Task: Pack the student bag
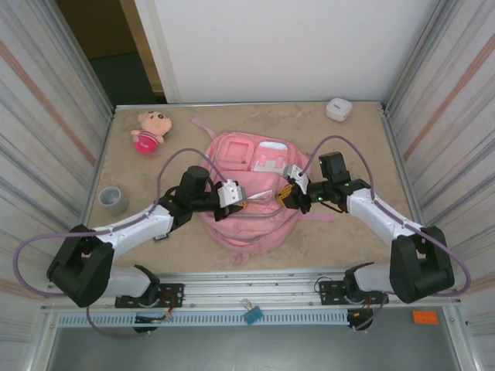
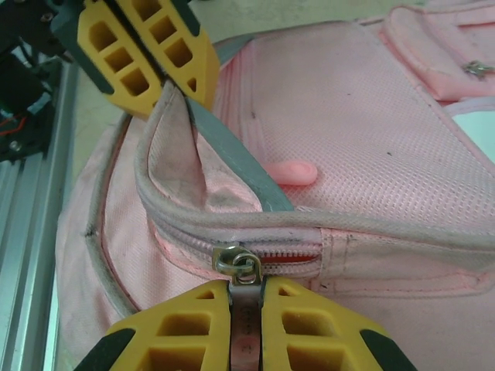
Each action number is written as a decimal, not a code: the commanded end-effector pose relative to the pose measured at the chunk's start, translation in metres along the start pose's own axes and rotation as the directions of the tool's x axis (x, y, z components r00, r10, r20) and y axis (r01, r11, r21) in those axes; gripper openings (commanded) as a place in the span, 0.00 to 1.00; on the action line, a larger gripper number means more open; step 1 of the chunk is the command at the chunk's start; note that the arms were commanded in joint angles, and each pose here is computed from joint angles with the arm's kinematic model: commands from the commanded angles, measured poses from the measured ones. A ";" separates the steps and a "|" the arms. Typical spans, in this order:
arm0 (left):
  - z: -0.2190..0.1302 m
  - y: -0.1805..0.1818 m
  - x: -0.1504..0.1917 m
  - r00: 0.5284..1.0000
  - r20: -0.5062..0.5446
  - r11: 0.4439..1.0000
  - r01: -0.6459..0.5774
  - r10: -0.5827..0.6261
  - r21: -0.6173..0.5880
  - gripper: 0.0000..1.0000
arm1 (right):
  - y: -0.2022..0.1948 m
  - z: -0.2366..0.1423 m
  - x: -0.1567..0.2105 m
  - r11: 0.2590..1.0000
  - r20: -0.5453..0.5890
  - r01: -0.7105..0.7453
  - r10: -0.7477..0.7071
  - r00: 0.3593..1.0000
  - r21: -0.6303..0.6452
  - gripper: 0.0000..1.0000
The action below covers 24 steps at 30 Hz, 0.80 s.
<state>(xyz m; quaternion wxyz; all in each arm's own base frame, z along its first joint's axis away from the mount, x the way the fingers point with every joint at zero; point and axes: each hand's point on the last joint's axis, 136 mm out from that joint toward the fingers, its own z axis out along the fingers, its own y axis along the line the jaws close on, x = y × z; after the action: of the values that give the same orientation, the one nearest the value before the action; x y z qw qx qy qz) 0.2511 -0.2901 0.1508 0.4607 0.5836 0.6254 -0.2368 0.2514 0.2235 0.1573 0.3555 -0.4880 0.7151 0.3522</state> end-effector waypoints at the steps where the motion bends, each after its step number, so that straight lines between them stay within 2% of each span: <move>1: -0.008 0.044 -0.023 1.000 -0.005 0.973 0.005 -0.006 -0.230 0.00 | 0.026 -0.003 -0.011 0.999 0.015 -0.023 0.023 1.000 -0.030 0.00; 5: -0.001 0.043 -0.036 1.000 0.025 0.969 0.023 -0.017 -0.245 0.00 | 0.041 0.005 -0.007 0.998 -0.009 -0.049 0.048 0.999 -0.030 0.00; 10: 0.003 0.038 -0.043 0.998 0.058 0.975 0.022 -0.009 -0.221 0.00 | 0.030 0.003 0.010 0.992 -0.004 -0.120 0.121 0.993 0.031 0.02; 11: 0.004 0.036 -0.044 0.998 0.061 0.977 0.019 -0.006 -0.214 0.00 | 0.028 0.000 0.009 0.990 0.012 -0.140 0.140 0.990 0.027 0.06; 13: 0.004 0.035 -0.046 0.998 0.064 0.978 0.015 -0.002 -0.208 0.00 | 0.026 -0.003 0.007 0.985 0.035 -0.171 0.170 0.985 0.009 0.19; 14: 0.004 0.034 -0.048 0.998 0.068 0.979 0.013 0.001 -0.204 0.00 | 0.025 -0.004 0.006 0.984 0.042 -0.178 0.178 0.983 0.003 0.20; 20: 0.007 0.030 -0.051 0.997 0.076 0.982 0.005 0.010 -0.191 0.00 | 0.025 -0.005 0.004 0.984 0.052 -0.180 0.181 0.982 -0.013 0.08; 24: 0.007 0.032 -0.051 0.997 0.073 0.979 0.018 -0.003 -0.204 0.00 | 0.028 -0.008 0.001 0.982 0.061 -0.187 0.188 0.980 -0.017 0.11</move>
<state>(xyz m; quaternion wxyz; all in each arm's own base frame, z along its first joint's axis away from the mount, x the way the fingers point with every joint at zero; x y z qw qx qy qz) 0.2533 -0.3056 0.1516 0.4667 0.5572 0.6551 -0.2063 0.2359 0.2190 0.1534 0.3449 -0.4062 0.7612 0.3697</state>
